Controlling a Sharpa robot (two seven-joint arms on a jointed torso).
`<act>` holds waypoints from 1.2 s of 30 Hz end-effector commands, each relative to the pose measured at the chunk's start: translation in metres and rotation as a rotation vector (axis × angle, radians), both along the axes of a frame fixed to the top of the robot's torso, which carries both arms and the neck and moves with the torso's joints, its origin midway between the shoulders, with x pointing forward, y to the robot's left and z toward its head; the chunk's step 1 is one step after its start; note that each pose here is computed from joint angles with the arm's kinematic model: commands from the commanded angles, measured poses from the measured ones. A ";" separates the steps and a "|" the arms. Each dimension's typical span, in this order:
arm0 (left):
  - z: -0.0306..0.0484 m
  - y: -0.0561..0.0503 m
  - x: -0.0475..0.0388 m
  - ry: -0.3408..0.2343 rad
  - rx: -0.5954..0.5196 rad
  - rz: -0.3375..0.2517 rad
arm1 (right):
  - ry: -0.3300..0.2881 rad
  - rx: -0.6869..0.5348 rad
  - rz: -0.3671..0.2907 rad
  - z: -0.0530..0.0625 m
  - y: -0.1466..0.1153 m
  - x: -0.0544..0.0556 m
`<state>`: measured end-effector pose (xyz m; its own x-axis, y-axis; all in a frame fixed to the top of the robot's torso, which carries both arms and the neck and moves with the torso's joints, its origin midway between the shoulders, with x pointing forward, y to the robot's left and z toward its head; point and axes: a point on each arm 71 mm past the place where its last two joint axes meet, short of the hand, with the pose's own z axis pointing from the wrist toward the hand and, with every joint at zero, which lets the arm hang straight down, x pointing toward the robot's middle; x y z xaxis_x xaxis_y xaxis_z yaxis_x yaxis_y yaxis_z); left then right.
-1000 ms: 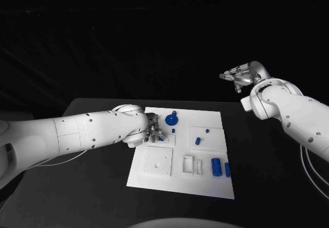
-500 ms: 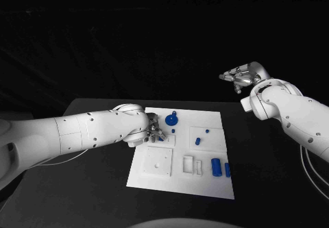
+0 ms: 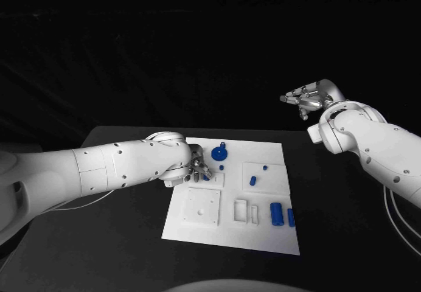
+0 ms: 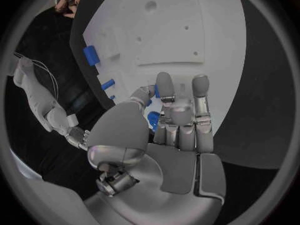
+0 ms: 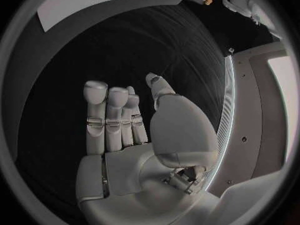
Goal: Assemble the parts on the task board
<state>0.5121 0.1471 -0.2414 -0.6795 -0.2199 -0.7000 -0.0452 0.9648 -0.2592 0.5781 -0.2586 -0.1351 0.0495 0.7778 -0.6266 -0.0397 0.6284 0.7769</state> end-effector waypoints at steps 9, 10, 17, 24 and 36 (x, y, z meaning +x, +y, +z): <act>-0.0052 -0.005 -0.0007 0.053 0.050 -0.050 | 0.010 -0.003 0.019 -0.002 0.003 0.000; -0.0053 -0.005 -0.0006 0.054 0.051 -0.051 | 0.010 -0.003 0.019 -0.002 0.003 0.000; -0.0054 -0.006 0.0005 0.054 0.057 -0.053 | 0.011 -0.003 0.020 -0.002 0.003 0.000; -0.0060 -0.007 0.0004 0.064 0.064 -0.063 | 0.013 -0.004 0.022 -0.003 0.003 0.000; -0.0058 -0.008 0.0026 0.056 0.059 -0.055 | 0.016 -0.004 0.023 -0.004 0.003 -0.001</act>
<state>0.5182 0.1402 -0.2414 -0.7040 -0.1640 -0.6910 -0.0133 0.9759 -0.2180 0.5777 -0.2567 -0.1385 0.0358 0.7777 -0.6276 -0.0364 0.6286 0.7768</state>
